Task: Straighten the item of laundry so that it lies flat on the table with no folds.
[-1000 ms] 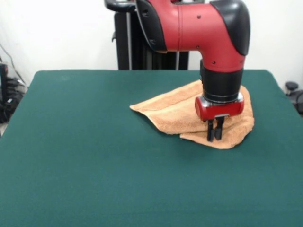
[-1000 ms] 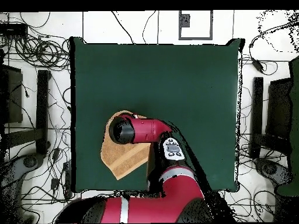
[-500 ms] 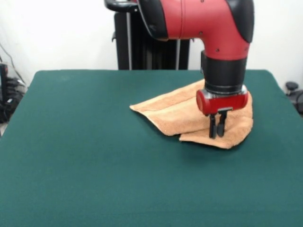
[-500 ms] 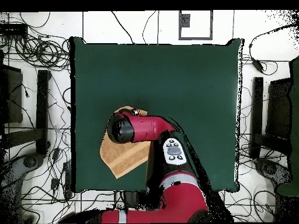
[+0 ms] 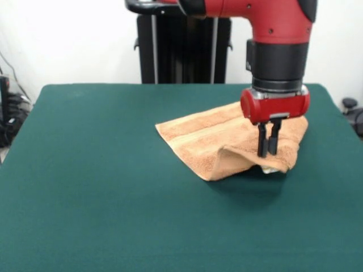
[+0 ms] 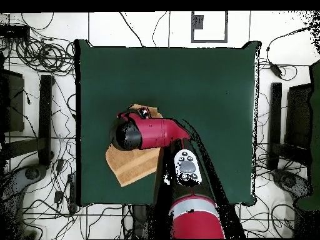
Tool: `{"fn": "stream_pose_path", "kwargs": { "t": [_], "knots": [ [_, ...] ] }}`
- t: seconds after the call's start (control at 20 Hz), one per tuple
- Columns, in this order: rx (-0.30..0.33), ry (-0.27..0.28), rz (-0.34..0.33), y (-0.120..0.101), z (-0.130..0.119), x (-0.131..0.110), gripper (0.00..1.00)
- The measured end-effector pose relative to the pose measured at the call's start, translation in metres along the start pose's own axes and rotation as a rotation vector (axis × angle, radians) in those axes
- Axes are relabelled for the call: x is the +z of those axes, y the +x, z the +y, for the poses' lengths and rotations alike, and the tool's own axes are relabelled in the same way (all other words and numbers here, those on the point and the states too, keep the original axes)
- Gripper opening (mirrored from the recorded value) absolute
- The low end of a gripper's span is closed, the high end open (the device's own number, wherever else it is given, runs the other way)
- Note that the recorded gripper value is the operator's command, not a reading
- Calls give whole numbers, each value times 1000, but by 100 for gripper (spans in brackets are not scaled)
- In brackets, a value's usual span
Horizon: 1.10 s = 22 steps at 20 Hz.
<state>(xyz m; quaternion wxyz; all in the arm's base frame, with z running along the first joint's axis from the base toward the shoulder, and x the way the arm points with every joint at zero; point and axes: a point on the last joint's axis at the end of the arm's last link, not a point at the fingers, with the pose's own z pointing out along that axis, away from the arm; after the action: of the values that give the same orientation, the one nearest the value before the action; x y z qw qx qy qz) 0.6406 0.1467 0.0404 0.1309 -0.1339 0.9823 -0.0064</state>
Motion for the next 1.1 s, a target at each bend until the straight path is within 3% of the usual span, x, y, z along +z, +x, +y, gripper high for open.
{"fn": "stream_pose_path", "kwargs": {
  "t": [1.1],
  "knots": [
    [-42,14,-40,-15,5,0,0]
  ]
}}
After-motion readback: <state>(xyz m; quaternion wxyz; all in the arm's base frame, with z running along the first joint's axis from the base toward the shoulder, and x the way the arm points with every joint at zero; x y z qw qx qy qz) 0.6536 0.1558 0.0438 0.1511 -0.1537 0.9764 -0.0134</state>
